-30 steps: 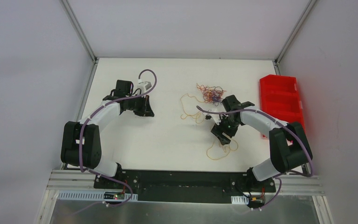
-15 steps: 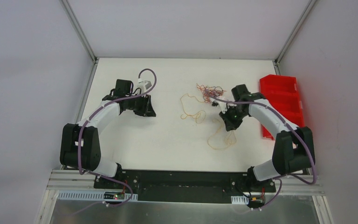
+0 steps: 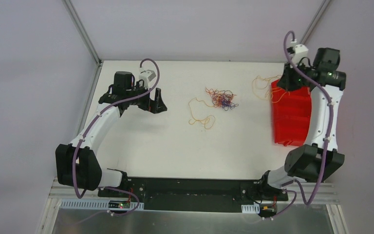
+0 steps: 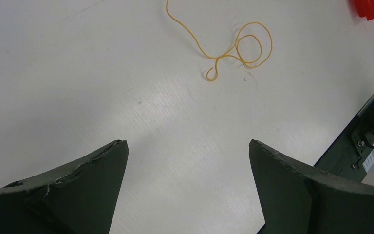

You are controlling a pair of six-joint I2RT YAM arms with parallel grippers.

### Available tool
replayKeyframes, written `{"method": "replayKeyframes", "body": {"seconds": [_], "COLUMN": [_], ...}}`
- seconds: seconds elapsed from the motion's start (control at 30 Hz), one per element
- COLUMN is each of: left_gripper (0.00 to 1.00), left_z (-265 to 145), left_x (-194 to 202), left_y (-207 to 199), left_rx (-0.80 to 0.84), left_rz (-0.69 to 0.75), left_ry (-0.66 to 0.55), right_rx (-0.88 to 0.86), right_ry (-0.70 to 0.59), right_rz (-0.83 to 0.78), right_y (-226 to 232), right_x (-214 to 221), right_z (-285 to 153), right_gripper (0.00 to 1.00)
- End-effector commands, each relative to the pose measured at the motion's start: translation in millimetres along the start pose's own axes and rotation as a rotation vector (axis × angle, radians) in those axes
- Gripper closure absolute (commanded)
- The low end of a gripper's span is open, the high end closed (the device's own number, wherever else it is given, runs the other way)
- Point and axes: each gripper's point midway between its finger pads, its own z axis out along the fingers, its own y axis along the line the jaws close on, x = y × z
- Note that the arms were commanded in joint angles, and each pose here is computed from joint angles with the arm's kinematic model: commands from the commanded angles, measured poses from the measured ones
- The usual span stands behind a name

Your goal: Untangle the cables

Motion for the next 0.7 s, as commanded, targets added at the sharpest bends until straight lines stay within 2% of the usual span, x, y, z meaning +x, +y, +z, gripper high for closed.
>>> {"method": "replayKeyframes", "body": {"seconds": [0.0,0.13,0.33,0.5,0.67], "left_gripper": [0.01,0.01,0.01,0.01,0.01], "left_z": [-12,-13,-9,-3,3], "left_x": [-22,-24,-18,-9,-8], "left_y": [-12,-15,-14,-7,-4], "left_rx": [-0.001,0.013,0.026,0.015,0.017], "left_rz": [0.034,0.034,0.012,0.021,0.008], "left_ry": [-0.040,-0.041,-0.017,0.011,0.029], "right_rx": [0.063,0.137,0.128,0.104,0.120], "right_ry": [-0.039,-0.038,-0.022,0.000,0.082], "right_rz": [0.062,-0.026,-0.161,-0.218,-0.273], "right_y": [-52,-105,-167,-194,-220], "right_x": [-24,-29,-20,-15,3], "right_z": [-17,-13,12,37,67], "right_gripper": [1.00,1.00,1.00,1.00,1.00]}}
